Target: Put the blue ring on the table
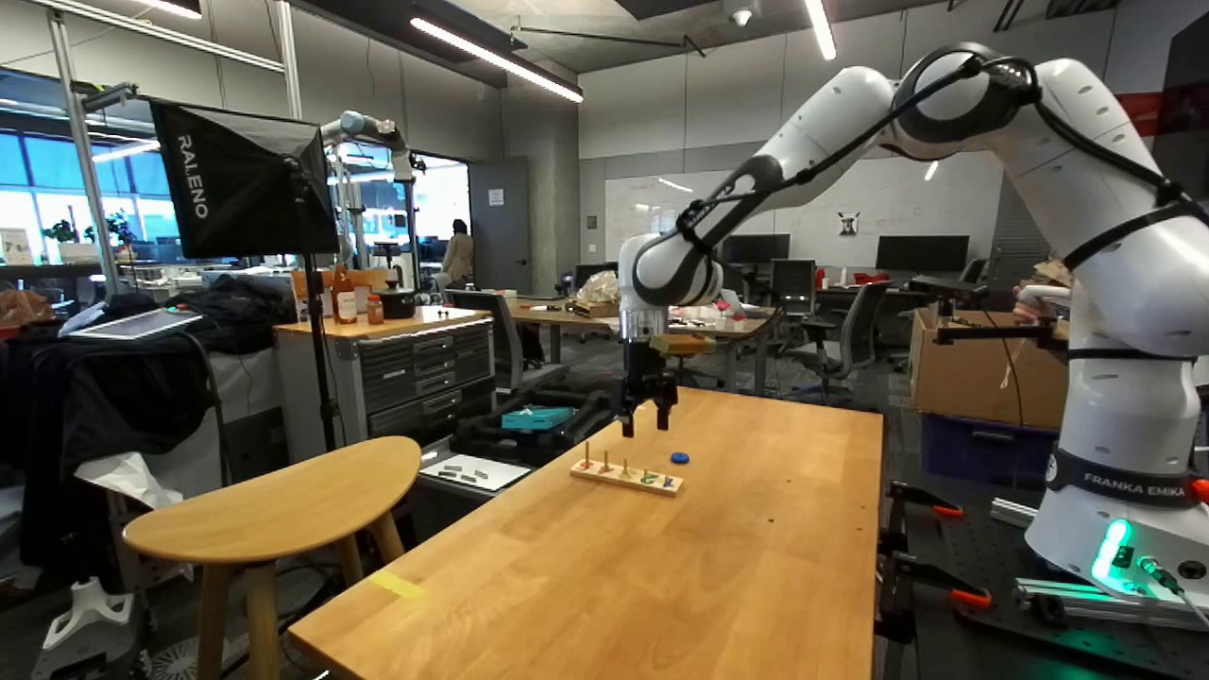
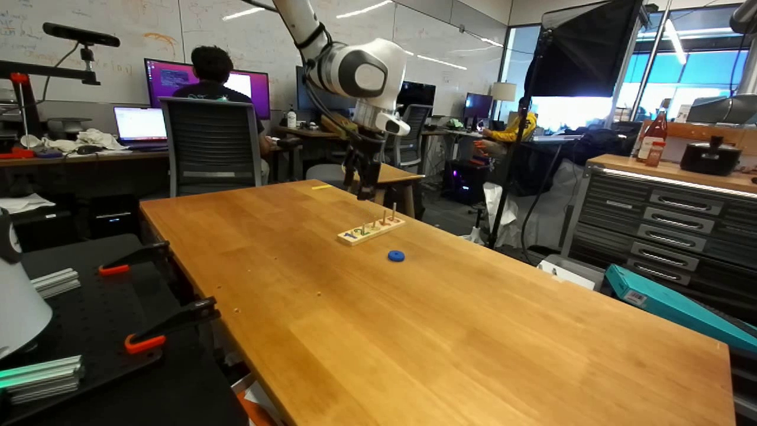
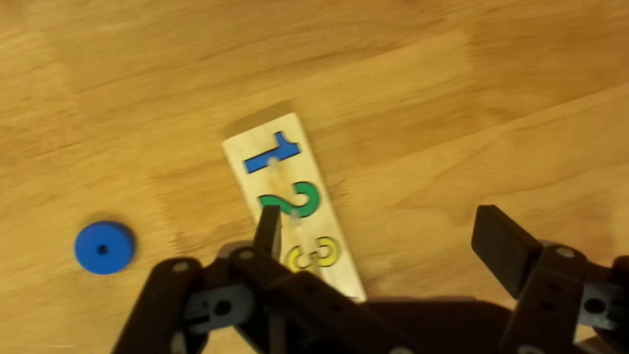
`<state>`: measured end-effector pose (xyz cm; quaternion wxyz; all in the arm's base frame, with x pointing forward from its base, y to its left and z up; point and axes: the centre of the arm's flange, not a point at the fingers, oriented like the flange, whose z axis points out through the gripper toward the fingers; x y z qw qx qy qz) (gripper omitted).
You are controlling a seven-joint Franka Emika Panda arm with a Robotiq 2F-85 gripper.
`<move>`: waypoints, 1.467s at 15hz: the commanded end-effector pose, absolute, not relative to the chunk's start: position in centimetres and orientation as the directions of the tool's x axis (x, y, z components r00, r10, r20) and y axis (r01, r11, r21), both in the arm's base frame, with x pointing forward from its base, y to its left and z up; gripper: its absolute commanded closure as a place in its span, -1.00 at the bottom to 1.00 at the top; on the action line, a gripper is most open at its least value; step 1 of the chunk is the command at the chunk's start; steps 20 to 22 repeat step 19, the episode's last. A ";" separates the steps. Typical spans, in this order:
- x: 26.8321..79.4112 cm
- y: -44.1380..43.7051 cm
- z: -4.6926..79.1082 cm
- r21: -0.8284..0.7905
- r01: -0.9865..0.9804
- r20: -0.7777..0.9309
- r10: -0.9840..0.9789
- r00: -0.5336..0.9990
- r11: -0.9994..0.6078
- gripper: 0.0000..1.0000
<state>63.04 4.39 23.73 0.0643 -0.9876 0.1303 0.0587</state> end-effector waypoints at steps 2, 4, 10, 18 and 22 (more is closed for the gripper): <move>60.8 9.1 35.3 -0.232 -0.176 -0.150 -0.144 0.978 -0.957 -1.00; 59.4 10.4 40.1 -0.227 -0.128 -0.135 -0.099 0.986 -0.965 -1.00; 55.9 8.0 54.8 -0.082 -0.030 0.024 -0.032 0.999 -0.996 -1.00; 55.0 3.8 60.9 -0.044 -0.077 0.163 -0.083 0.983 -0.996 -1.00; 55.1 3.6 60.9 -0.044 -0.079 0.162 -0.085 0.983 -0.996 -1.00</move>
